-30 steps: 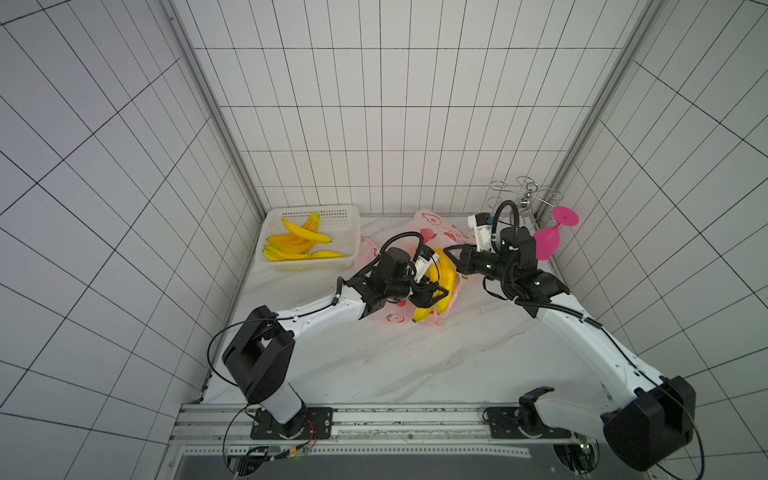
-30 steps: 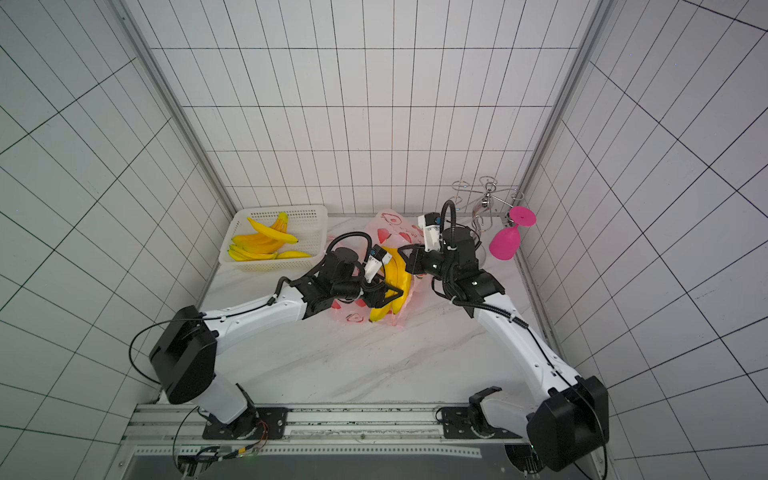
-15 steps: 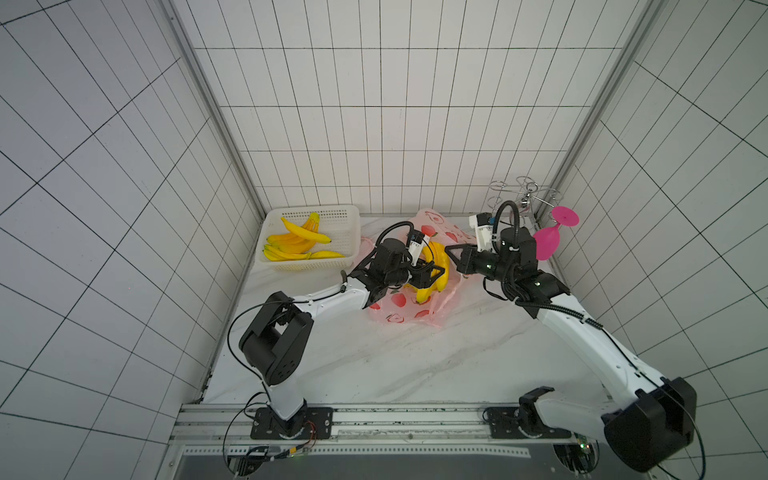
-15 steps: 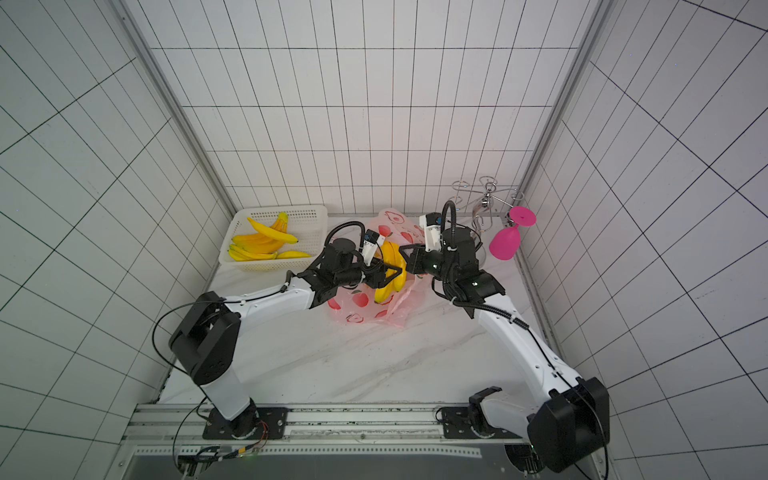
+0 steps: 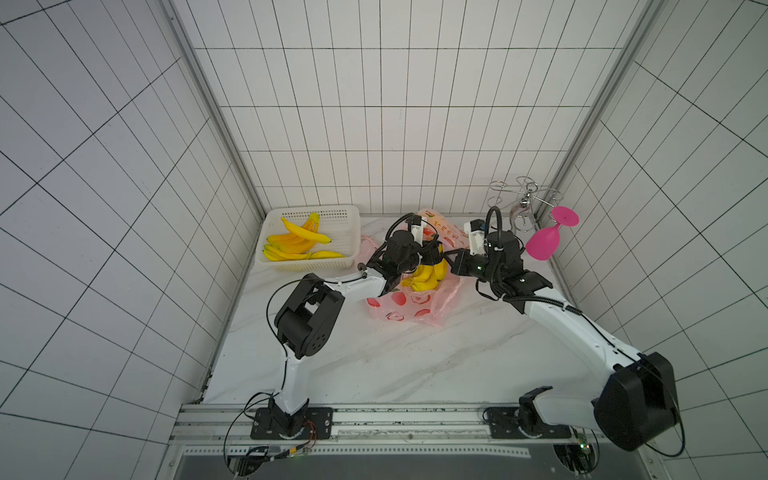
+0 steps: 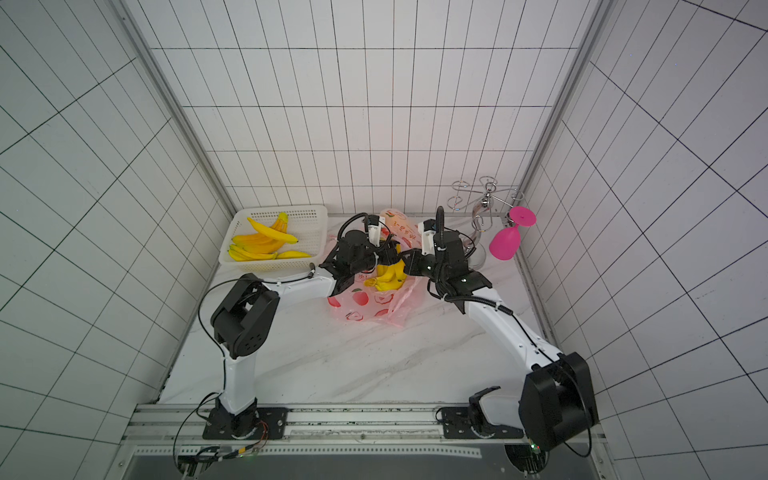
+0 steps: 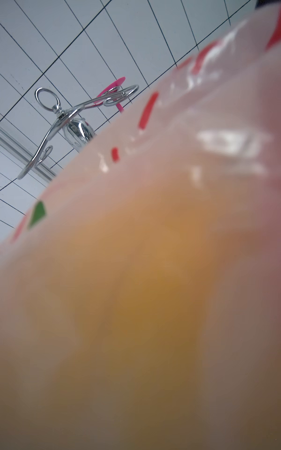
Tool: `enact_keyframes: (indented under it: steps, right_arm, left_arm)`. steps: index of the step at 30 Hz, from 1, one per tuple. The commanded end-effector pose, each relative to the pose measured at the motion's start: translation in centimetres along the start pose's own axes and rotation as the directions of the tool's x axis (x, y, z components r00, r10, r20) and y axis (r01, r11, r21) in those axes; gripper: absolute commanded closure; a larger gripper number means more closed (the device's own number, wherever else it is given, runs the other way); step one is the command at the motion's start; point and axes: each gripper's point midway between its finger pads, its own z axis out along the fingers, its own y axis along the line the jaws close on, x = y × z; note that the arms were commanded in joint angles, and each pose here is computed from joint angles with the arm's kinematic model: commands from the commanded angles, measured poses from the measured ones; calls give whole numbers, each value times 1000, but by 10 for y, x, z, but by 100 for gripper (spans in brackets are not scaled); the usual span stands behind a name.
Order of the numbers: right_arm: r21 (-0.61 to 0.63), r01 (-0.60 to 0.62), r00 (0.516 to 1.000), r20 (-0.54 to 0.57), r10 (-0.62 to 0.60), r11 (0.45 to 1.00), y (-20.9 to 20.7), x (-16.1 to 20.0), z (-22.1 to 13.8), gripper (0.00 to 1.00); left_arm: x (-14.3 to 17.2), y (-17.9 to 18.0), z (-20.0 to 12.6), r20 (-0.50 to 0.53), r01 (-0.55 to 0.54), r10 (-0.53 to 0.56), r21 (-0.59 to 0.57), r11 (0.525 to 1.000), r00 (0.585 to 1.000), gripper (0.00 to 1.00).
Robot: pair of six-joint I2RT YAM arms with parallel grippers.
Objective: Place the banana into a plastic bag & tie a knot
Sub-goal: Place the banana into the plastic bag.
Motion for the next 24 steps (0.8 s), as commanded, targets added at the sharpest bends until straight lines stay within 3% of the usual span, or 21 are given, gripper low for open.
enact_keyframes:
  steps: [1,6,11,18,22,24]
  right_arm:
    - [67,-15,999,30,13,998,-20,-6,1,100]
    - [112,-47,997,68,39,993,-41,-21,-4,100]
    - [114,-58,996,71,50,992,-49,-28,-1,100]
    - [102,-51,996,80,43,994,-49,-39,-1,100]
    - [91,-40,996,77,33,995,-47,-40,0,100]
    - [86,-38,997,74,31,996,-47,-40,0,100]
  left_arm:
    - [-24,12,11,75,92,-88,-49,995,993,39]
    - [-20,12,2,6,33,-33,-135,990,999,19]
    - [-9,8,-30,-47,11,-20,-175,984,999,18]
    - [21,-16,-106,-172,-71,40,-180,981,984,20]
    - [8,-26,-157,-129,-105,80,-193,976,988,21]
    - [-17,-23,-187,-31,-131,127,-255,958,991,20]
